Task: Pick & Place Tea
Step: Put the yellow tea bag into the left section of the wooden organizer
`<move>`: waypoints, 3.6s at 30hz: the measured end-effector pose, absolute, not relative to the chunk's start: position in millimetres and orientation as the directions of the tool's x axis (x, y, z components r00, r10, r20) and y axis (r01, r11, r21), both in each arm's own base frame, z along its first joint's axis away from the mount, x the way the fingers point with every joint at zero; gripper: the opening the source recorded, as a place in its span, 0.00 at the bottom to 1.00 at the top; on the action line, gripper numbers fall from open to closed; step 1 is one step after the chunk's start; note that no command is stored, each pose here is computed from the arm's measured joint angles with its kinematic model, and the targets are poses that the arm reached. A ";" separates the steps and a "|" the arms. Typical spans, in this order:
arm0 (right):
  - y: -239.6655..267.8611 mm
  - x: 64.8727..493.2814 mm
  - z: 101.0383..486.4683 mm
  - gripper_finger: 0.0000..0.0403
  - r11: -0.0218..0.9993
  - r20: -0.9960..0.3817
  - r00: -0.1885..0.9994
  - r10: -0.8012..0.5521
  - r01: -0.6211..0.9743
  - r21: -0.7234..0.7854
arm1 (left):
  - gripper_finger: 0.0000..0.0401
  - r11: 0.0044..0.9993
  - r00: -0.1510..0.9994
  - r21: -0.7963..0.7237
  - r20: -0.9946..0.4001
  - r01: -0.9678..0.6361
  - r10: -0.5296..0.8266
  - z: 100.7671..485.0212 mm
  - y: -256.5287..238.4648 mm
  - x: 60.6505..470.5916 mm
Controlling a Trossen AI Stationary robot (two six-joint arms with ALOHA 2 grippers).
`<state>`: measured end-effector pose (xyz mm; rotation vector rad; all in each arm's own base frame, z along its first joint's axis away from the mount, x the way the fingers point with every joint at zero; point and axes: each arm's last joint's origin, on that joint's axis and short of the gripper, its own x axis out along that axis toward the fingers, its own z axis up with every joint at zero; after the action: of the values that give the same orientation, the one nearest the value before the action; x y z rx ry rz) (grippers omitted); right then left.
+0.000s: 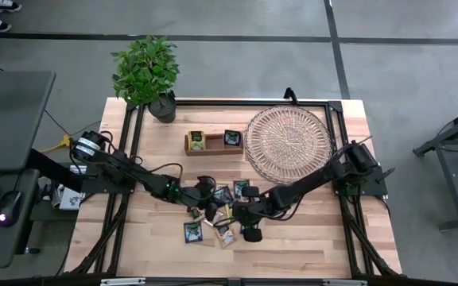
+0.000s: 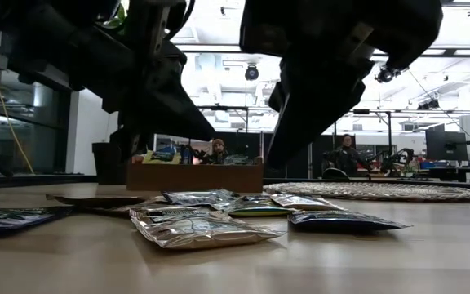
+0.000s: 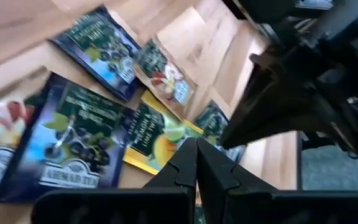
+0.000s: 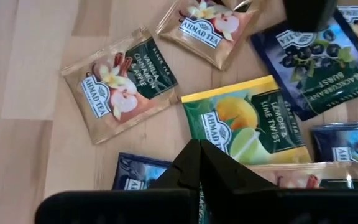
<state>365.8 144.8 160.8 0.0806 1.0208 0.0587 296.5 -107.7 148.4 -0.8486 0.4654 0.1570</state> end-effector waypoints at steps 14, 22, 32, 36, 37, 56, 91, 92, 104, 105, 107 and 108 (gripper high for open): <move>147.9 371.8 127.7 0.00 0.993 -0.880 0.466 0.093 0.020 0.115 | 0.00 0.616 0.887 -0.723 -0.454 -0.313 -0.083 148.8 -108.7 296.6; 150.2 372.8 121.0 0.00 0.988 -0.887 0.448 0.116 0.041 0.150 | 0.00 0.571 0.886 -0.754 -0.454 -0.326 -0.094 148.9 -109.0 296.6; 149.9 372.9 119.7 0.00 0.988 -0.887 0.445 0.120 0.038 0.152 | 0.01 0.528 0.876 -0.774 -0.469 -0.349 -0.109 147.5 -109.2 295.9; 150.0 373.2 119.6 0.00 0.987 -0.885 0.449 0.123 0.036 0.155 | 0.08 0.527 0.877 -0.773 -0.469 -0.352 -0.102 147.5 -108.9 295.9; 150.1 373.3 119.6 0.00 0.987 -0.885 0.449 0.125 0.035 0.157 | 0.11 0.528 0.877 -0.772 -0.470 -0.355 -0.098 147.4 -108.7 295.8; 151.2 374.7 119.5 0.00 0.985 -0.874 0.465 0.138 0.028 0.170 | 0.48 0.474 0.834 -0.745 -0.551 -0.469 -0.040 117.1 -114.4 316.1; 151.4 371.8 130.7 0.00 0.981 -0.868 0.469 0.163 0.018 0.194 | 0.00 0.601 0.831 -0.701 -0.546 -0.384 -0.105 125.9 -115.6 349.6; 151.0 370.4 134.1 0.00 0.980 -0.868 0.467 0.168 0.016 0.198 | 0.00 0.604 0.828 -0.697 -0.550 -0.387 -0.103 125.3 -115.6 349.3; 127.3 348.5 215.7 0.00 0.971 -0.818 0.545 0.184 0.028 0.237 | 0.00 0.651 0.826 -0.655 -0.559 -0.383 -0.077 127.3 -109.3 349.5; 125.1 345.2 222.6 0.00 0.972 -0.814 0.553 0.178 0.030 0.232 | 0.00 0.663 0.827 -0.646 -0.558 -0.378 -0.072 132.1 -105.9 348.8; 121.1 339.3 234.9 0.00 0.976 -0.804 0.574 0.155 0.039 0.216 | 0.00 0.684 0.836 -0.641 -0.543 -0.349 -0.082 143.3 -100.8 349.0; 118.9 335.6 240.6 0.00 0.978 -0.803 0.580 0.136 0.049 0.201 | 0.00 0.704 0.829 -0.620 -0.554 -0.348 -0.077 147.1 -97.0 347.5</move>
<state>335.6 118.9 240.6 0.2107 0.9525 0.0510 347.5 -97.0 147.1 -0.7865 0.5878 0.1605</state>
